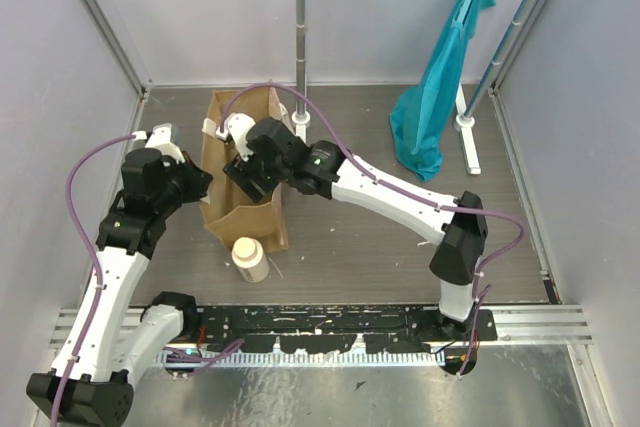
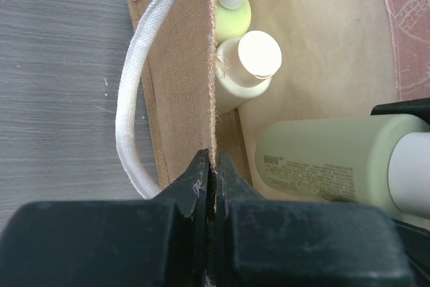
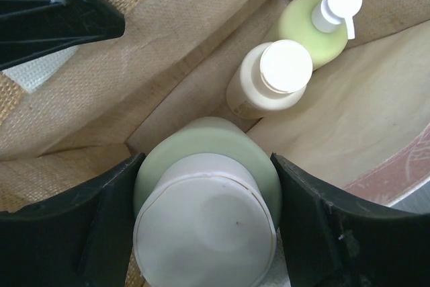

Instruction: Place the personal care products into the canvas bag

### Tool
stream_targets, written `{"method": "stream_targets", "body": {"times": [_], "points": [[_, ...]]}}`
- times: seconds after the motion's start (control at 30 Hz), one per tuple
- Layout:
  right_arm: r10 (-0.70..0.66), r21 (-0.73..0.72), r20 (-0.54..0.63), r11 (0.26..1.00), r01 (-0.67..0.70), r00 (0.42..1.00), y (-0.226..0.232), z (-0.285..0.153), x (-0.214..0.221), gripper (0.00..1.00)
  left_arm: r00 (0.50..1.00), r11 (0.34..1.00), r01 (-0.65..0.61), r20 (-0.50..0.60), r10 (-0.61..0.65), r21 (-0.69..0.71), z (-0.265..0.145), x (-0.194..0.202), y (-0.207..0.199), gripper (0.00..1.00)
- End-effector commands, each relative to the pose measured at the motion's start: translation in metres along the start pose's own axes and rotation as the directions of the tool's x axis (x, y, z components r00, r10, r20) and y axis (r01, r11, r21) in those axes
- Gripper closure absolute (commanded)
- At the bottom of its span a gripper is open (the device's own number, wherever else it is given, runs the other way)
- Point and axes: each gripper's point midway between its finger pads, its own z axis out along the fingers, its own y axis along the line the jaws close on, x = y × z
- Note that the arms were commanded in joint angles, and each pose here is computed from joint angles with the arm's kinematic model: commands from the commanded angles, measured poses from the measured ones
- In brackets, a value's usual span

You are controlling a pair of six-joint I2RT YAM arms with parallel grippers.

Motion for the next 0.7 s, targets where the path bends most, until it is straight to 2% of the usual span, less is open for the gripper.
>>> {"method": "stream_targets", "body": {"times": [0.0, 0.27, 0.67], "points": [[0.073, -0.029, 0.234, 0.997, -0.068, 0.969, -0.001, -0.038, -0.059, 1.0, 1.0, 1.0, -0.004, 0.009, 0.004, 0.031, -0.001, -0.002, -0.006, 1.0], [0.09, -0.106, 0.222, 0.992, -0.068, 0.971, 0.017, -0.007, -0.029, 1.0, 1.0, 1.0, -0.008, 0.011, 0.008, 0.028, -0.004, -0.002, -0.006, 1.0], [0.112, -0.149, 0.169, 0.985, -0.087, 0.979, 0.027, 0.025, -0.017, 1.0, 1.0, 0.999, -0.007, 0.012, 0.006, 0.033, -0.004, -0.001, -0.006, 1.0]]}}
